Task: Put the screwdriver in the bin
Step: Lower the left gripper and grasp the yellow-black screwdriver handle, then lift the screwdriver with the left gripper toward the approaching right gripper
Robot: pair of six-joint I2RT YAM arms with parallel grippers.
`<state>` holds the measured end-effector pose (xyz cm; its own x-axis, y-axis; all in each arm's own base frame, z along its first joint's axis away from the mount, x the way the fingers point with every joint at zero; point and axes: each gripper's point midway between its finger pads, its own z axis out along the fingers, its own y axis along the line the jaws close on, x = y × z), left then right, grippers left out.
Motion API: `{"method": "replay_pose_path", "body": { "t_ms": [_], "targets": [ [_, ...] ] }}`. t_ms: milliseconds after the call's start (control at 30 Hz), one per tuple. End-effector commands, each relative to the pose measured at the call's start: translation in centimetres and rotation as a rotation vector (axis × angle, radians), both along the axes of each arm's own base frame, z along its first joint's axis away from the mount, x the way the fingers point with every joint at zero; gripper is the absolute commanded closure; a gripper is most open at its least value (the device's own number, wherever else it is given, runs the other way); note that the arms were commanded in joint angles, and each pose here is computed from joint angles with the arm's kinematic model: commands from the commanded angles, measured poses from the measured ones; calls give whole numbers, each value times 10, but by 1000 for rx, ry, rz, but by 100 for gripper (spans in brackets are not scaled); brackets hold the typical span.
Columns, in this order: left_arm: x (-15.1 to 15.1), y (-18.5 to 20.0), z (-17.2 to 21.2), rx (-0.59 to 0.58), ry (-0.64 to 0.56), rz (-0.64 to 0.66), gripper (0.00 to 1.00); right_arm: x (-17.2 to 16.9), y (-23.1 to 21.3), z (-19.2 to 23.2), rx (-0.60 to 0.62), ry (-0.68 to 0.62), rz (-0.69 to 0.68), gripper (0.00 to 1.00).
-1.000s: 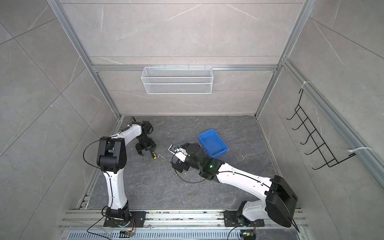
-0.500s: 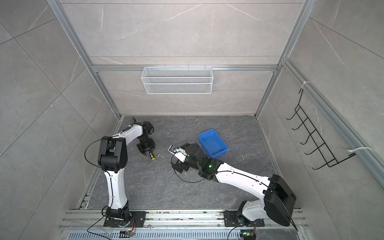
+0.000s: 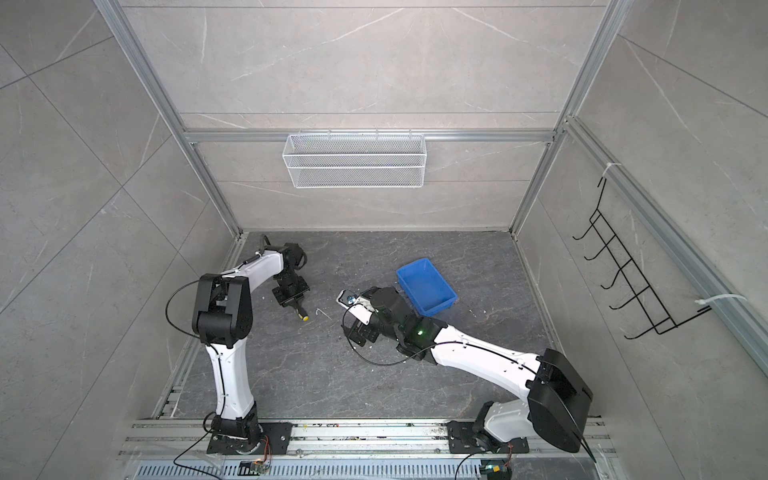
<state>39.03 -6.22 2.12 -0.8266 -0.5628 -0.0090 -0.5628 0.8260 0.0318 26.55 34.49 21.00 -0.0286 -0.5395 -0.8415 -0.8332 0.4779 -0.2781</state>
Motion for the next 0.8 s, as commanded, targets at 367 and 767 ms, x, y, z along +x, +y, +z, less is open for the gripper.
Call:
{"method": "replay_pose_path", "body": {
  "t_ms": [367,767],
  "targets": [
    [-11,2,12,27,-16,26,100,-1,0,19,40,-12,-15,1],
    [22,-20,91,-40,-339,-25,100,1,-2,42,179,-20,-54,1]
  ]
}}
